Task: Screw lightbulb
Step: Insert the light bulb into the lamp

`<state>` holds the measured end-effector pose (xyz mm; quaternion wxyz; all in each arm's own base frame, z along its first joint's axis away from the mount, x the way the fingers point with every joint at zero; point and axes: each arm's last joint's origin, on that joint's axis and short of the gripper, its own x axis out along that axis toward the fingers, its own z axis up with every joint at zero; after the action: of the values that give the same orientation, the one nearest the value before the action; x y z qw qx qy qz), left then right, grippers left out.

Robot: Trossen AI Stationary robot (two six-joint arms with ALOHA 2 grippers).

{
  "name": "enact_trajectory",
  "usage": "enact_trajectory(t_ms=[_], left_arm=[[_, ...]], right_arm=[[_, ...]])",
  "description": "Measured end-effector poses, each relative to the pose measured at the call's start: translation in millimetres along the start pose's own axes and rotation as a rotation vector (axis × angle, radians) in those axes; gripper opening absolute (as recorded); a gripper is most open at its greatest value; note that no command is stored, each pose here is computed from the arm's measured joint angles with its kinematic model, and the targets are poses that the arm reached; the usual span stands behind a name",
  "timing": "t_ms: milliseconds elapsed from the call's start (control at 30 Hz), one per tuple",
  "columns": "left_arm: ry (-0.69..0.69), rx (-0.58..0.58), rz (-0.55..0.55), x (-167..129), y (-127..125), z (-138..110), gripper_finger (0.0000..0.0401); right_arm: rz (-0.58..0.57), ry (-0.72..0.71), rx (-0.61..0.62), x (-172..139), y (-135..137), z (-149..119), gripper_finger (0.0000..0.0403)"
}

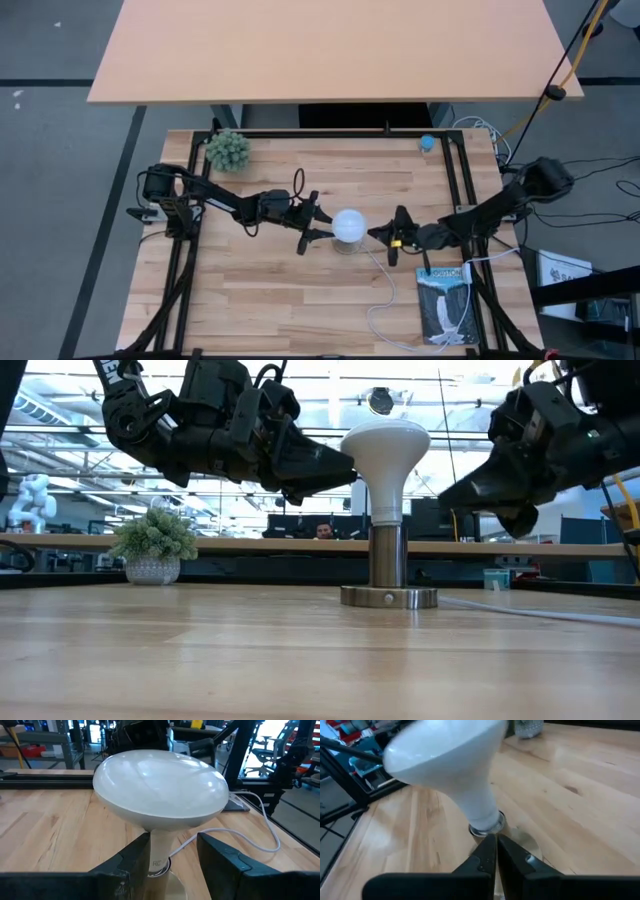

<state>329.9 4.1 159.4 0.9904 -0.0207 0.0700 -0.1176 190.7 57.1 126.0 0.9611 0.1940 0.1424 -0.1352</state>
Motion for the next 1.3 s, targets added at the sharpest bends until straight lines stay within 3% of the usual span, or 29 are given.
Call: enact_trajectory(t_ms=[500, 1133, 1300], left_arm=[[0.004, 0.001, 0.012, 0, 1, 0, 0.0165], [0.033, -0.007, 0.034, 0, 2, -3, 0.0165], [0.065, -0.044, 0.055, 0, 2, -7, 0.0165]], right_arm=[[-0.014, 0.018, -0.081, 16, 11, 0, 0.0006], [-0.065, 0.001, -0.089, 22, 2, 6, 0.0006], [-0.058, -0.011, -0.137, 22, 3, 8, 0.0006]])
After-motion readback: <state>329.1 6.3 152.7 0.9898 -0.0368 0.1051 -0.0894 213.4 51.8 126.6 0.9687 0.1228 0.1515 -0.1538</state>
